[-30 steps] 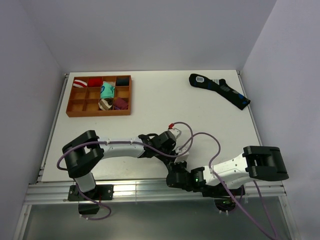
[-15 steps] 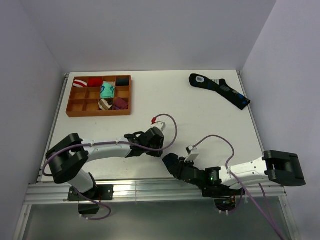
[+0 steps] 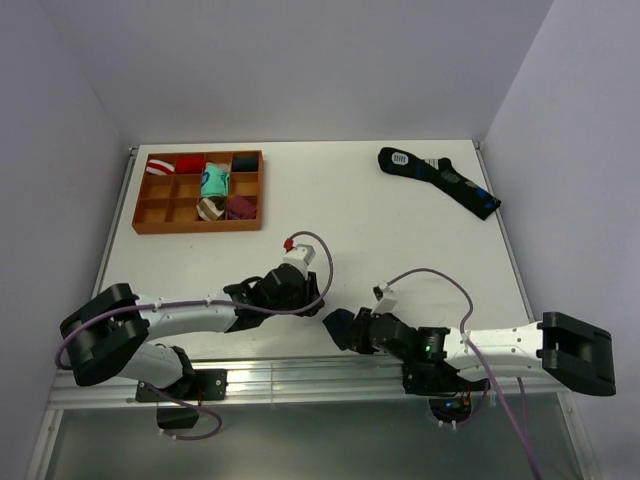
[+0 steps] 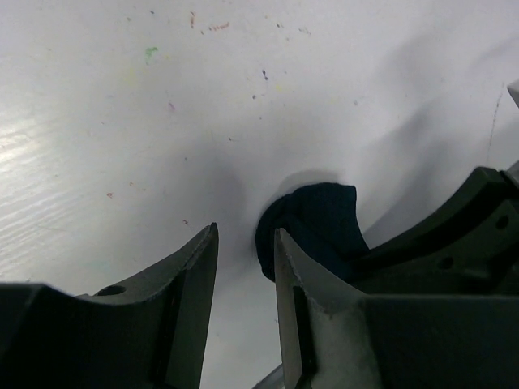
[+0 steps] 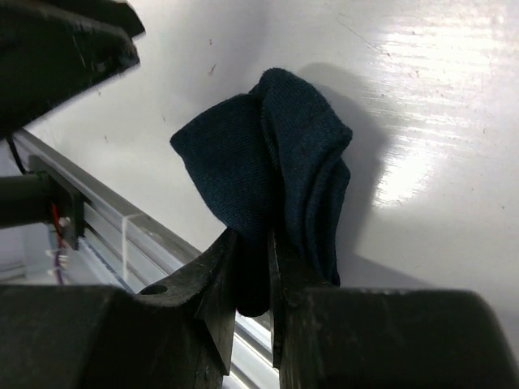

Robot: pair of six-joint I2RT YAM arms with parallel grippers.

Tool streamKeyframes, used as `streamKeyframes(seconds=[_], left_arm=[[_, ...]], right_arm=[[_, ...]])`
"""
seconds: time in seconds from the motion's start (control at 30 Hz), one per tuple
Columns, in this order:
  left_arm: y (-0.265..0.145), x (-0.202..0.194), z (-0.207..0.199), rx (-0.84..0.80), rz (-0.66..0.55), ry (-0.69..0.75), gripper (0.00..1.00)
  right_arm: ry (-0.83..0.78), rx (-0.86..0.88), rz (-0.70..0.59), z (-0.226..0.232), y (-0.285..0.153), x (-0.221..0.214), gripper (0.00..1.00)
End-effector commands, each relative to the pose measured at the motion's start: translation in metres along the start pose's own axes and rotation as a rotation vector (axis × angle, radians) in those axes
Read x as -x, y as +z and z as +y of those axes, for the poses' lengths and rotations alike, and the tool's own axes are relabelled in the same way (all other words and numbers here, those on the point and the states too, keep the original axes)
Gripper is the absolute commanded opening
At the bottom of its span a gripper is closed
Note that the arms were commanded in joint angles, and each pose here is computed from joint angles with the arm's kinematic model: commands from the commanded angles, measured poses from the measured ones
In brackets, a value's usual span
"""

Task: Roll the socks
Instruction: Roll the sock at the center of the board.

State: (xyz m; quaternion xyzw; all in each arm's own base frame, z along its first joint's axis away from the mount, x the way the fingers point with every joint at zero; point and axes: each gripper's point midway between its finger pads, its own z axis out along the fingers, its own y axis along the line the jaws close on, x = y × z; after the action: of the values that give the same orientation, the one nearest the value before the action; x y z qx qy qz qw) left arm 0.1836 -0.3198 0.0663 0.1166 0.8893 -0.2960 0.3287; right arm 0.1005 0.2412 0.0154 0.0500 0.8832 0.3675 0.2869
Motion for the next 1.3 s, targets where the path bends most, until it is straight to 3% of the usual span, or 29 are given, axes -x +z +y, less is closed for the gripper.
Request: streamKeyframes(seconds=[0.0, 0.4, 0.7, 1.27], left_arm=[[-0.003, 0.01, -0.03, -0.146, -0.063, 0.003, 0.4], [0.002, -0.023, -0.035, -0.217, -0.071, 0.069, 0.45], [0.004, -0.025, -0.02, -0.154, -0.11, 0.093, 0.46], [0.013, -0.031, -0.03, -0.177, -0.106, 0.126, 0.48]], right_arm=[[0.065, -0.097, 0.066, -0.02, -0.002, -0.012, 0.24], [0.132, -0.166, 0.091, -0.039, 0.001, -0.016, 0.23], [0.144, -0.177, 0.091, -0.047, -0.001, -0.017, 0.22], [0.155, -0.191, 0.093, -0.055, -0.004, -0.02, 0.22]])
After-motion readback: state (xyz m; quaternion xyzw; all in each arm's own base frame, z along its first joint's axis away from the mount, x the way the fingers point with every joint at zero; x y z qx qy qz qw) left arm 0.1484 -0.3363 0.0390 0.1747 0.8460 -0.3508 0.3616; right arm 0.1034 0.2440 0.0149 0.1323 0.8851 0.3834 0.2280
